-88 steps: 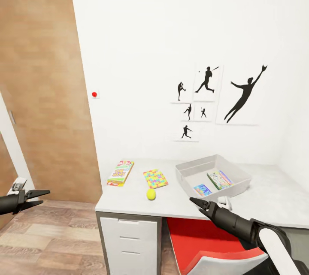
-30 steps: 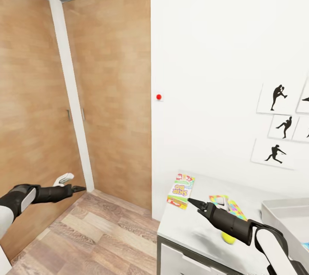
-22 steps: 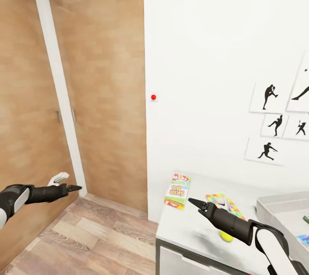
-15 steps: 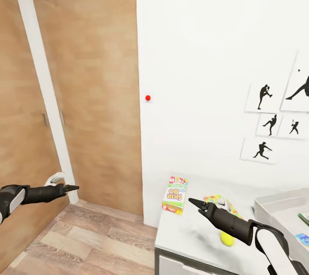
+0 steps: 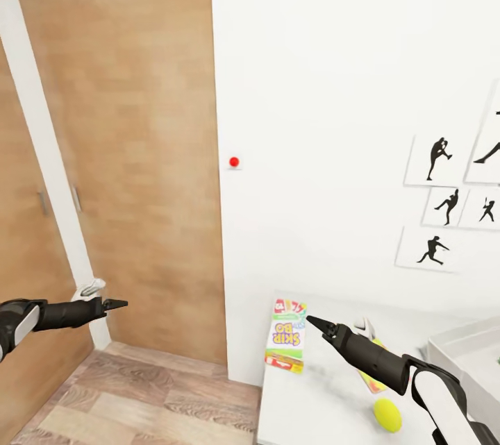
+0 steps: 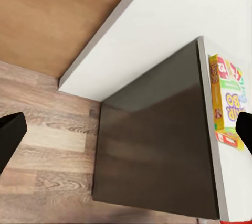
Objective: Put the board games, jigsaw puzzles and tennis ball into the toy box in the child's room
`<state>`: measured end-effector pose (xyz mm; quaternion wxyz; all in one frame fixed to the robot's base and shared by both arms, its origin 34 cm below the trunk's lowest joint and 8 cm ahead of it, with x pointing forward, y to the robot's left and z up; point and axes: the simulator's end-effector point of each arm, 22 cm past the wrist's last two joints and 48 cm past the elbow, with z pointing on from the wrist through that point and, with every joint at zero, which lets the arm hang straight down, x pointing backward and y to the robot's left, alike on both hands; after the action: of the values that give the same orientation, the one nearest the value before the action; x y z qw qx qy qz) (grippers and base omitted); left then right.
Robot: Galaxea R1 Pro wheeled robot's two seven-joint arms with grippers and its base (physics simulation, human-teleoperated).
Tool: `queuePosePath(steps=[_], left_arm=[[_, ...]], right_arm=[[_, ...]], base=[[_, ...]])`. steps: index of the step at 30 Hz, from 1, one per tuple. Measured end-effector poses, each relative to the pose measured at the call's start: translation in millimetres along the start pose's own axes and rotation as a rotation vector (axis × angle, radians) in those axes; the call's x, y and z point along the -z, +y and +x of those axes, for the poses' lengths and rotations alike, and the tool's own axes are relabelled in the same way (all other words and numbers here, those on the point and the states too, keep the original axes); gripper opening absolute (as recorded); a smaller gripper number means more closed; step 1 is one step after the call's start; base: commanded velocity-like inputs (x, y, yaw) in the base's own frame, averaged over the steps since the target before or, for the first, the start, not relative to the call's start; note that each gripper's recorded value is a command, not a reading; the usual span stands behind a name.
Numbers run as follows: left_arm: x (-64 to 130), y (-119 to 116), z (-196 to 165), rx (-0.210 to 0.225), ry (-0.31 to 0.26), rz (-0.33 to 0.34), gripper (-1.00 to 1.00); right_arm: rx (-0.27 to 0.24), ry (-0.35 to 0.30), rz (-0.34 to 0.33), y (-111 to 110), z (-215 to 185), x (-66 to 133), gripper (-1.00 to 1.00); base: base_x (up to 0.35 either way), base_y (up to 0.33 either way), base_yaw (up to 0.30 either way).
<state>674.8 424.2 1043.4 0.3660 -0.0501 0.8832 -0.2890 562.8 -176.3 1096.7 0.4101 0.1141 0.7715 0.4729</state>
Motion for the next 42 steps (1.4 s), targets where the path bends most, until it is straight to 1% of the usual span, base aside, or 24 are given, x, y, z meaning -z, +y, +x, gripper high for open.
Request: queuePosePath(steps=[4,12,25,30,42], left_arm=[[0.1,-2.3,0.8,0.001,0.001,0.012,1.00],[-0.3,-5.1,1.8,0.001,0.002,0.027,1.00],[-0.3,-5.2,1.9,0.001,0.003,0.027,1.00],[-0.2,-5.2,1.8,0.000,0.002,0.027,1.00],[-0.2,-5.2,1.9,0.000,0.002,0.027,1.00]], right_arm=[[0.001,-0.002,0.001,-0.1,-0.3,0.0,1.00],[0.001,-0.001,0.002,-0.3,0.0,-0.5,1.00],[0.001,-0.001,0.003,-0.6,-0.2,-0.4,1.00],[0.001,-0.002,0.003,-0.5,-0.1,-0.5,1.00],[0.001,-0.002,0.004,-0.8,-0.2,-0.7,1.00]], base=[[0.162,0.137,-0.200],[0.105,0.020,-0.064],[0.011,0.019,-0.240],[0.126,0.127,-0.050],[0.129,0.030,-0.004]])
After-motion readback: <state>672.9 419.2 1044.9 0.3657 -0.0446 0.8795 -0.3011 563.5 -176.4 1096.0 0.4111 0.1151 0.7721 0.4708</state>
